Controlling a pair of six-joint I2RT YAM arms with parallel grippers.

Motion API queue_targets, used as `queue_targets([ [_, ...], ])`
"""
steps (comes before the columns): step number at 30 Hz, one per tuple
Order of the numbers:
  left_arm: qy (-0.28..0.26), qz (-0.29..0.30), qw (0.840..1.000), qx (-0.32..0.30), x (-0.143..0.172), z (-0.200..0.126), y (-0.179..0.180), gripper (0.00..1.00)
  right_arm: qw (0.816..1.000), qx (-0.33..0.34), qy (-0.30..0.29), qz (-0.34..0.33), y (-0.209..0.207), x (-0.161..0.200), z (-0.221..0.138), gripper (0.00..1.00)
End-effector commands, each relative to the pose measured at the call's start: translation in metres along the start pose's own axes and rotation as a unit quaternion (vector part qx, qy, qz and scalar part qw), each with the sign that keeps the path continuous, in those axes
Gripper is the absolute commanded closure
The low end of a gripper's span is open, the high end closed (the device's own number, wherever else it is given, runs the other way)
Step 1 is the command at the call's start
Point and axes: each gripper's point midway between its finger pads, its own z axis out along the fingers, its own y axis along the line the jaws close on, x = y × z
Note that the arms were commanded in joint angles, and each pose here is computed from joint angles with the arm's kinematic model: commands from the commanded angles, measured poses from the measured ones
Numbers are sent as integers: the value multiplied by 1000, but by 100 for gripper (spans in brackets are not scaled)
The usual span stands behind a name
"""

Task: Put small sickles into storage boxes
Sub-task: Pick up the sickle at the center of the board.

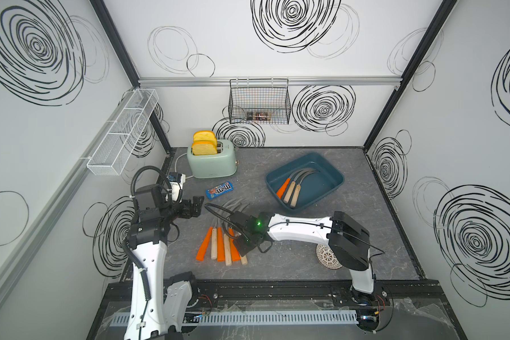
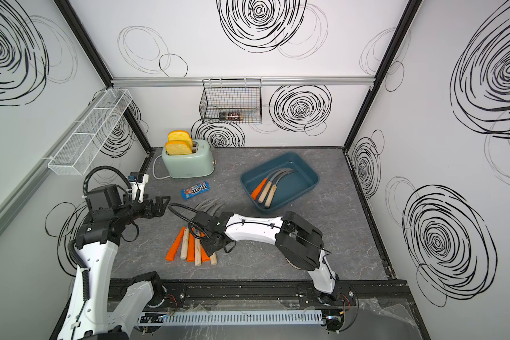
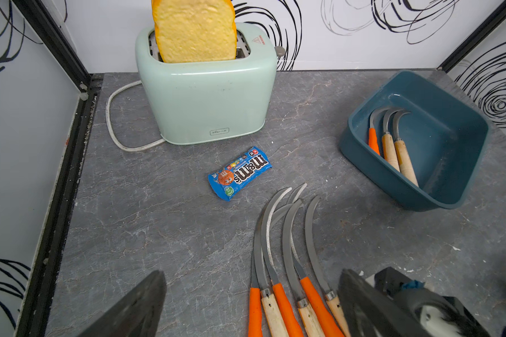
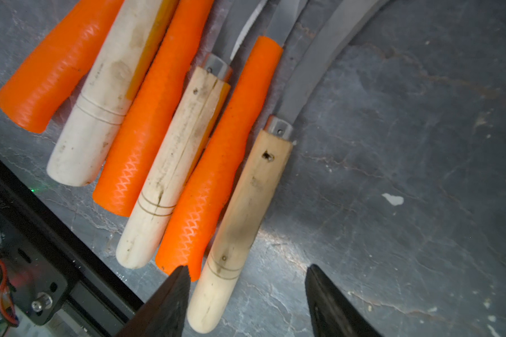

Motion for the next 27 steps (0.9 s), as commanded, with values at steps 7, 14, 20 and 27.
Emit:
queue_targets([
  [7,-16,4,1000,-6,0,-6,-1,4,999,37,-1,-25,-8,-3,-2,35],
  [14,-14,-11,1000,-5,2,-4,1,4,998,50,3,-36,-14,0,7,35],
  [20,-44,-34,998,-15,-8,-4,7,4,999,41,12,-34,-11,5,14,37],
  [27,-42,-43,997,-43,-18,3,25,4,999,37,12,-28,-9,5,16,37],
])
